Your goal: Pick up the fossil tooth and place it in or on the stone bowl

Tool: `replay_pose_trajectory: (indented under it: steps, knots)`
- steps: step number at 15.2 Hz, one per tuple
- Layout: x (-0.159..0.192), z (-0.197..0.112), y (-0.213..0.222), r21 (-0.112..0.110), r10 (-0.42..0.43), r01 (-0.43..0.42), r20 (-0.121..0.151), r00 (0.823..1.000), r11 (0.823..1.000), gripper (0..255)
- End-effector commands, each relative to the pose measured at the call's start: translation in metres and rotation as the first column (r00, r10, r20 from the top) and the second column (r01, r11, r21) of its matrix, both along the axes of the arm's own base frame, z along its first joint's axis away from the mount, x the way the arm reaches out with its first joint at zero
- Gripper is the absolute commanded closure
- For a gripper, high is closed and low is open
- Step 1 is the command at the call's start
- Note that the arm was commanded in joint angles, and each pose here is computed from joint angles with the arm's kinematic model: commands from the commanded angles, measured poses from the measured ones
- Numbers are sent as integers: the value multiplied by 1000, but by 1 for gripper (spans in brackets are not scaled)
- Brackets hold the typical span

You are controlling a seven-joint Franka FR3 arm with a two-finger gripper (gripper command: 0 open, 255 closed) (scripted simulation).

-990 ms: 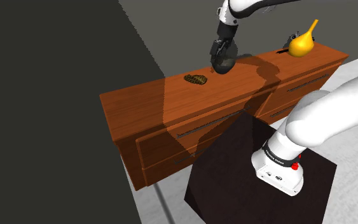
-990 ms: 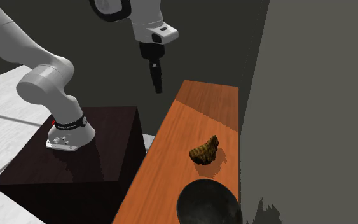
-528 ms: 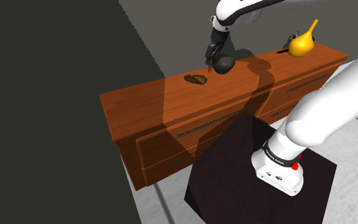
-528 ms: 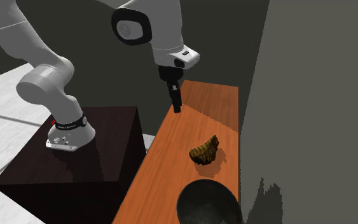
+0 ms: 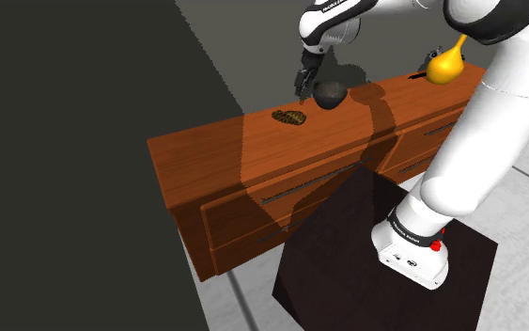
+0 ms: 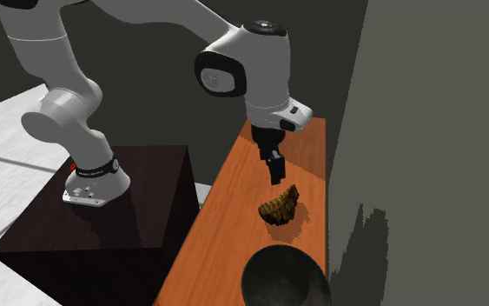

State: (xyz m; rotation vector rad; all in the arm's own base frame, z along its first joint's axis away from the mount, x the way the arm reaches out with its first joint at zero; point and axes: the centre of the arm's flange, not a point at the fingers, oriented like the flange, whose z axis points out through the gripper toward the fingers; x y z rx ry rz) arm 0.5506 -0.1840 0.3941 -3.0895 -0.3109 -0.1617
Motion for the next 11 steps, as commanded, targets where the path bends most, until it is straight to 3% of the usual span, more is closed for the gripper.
replay_pose_trajectory:
  steps: [1,7,11]
  knots:
    - [17,-17,-13,2,14,-14,4,1000,1000,0]
    - [74,-59,-49,10,53,-53,16,998,999,0]
    - [81,-78,-52,10,56,-56,17,998,998,0]
